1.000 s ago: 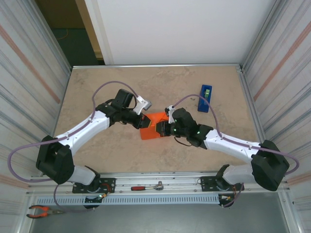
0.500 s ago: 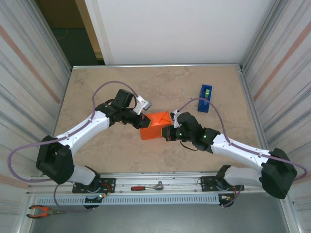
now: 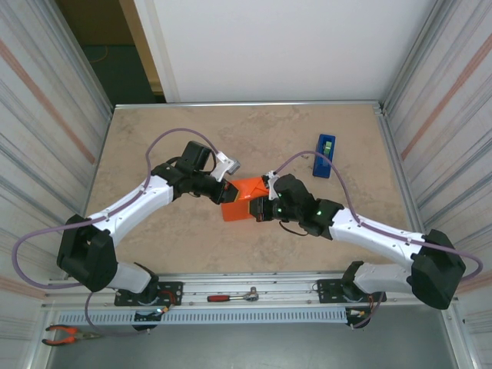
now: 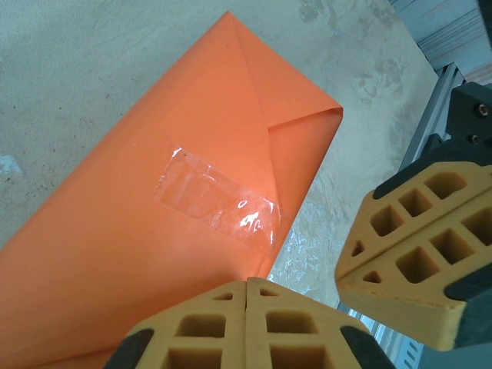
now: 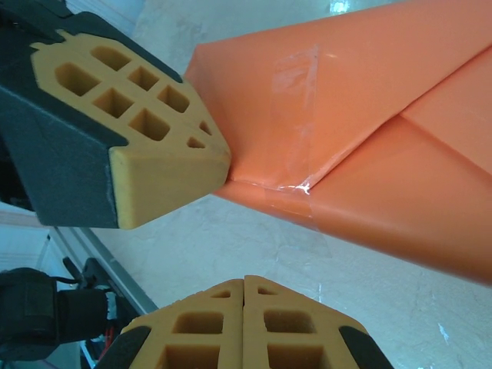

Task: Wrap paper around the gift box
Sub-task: Stick the wrapping paper to the gift box.

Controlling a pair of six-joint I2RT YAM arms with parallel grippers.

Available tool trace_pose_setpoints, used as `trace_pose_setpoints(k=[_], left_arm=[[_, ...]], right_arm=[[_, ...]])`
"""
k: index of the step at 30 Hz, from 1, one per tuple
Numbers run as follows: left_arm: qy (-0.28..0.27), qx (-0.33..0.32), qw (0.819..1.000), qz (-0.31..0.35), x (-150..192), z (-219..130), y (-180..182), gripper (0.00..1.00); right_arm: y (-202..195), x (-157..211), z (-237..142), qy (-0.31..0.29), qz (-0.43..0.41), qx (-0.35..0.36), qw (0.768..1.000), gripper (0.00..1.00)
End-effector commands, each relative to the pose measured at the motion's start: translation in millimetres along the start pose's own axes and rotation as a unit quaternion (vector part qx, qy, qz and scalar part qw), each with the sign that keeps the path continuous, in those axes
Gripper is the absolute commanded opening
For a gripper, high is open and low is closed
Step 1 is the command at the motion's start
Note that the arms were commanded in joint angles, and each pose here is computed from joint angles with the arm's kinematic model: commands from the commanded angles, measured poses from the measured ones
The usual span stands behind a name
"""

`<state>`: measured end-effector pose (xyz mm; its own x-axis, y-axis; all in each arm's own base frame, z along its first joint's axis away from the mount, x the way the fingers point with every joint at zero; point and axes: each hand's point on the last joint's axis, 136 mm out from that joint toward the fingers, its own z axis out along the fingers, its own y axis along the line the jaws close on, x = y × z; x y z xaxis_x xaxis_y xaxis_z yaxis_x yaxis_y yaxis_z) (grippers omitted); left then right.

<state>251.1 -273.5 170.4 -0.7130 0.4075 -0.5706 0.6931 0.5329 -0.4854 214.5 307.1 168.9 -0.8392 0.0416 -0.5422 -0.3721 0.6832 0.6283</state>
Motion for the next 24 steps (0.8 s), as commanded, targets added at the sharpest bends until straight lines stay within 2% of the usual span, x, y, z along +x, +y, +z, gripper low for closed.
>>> trace_pose_setpoints(k=[1, 7, 16, 24], left_arm=[[0.041, -0.011, 0.999, -0.018, 26.1, 10.9, 10.0, 0.00], [0.041, -0.011, 0.999, -0.017, 26.6, 11.2, 9.9, 0.00], [0.041, -0.009, 0.999, -0.016, 27.1, 12.1, 9.8, 0.00], [0.043, -0.007, 0.999, -0.016, 27.3, 12.7, 9.4, 0.00]], right_arm=[[4.7, -8.1, 5.8, -0.010, -0.005, 0.002, 1.000, 0.00], [-4.4, -11.0, 17.2, -0.017, -0.004, 0.014, 1.000, 0.00], [-19.0, -31.2, 28.6, -0.090, 0.012, 0.024, 0.996, 0.00], [-34.6, -20.2, 30.8, -0.091, 0.022, 0.036, 0.995, 0.00]])
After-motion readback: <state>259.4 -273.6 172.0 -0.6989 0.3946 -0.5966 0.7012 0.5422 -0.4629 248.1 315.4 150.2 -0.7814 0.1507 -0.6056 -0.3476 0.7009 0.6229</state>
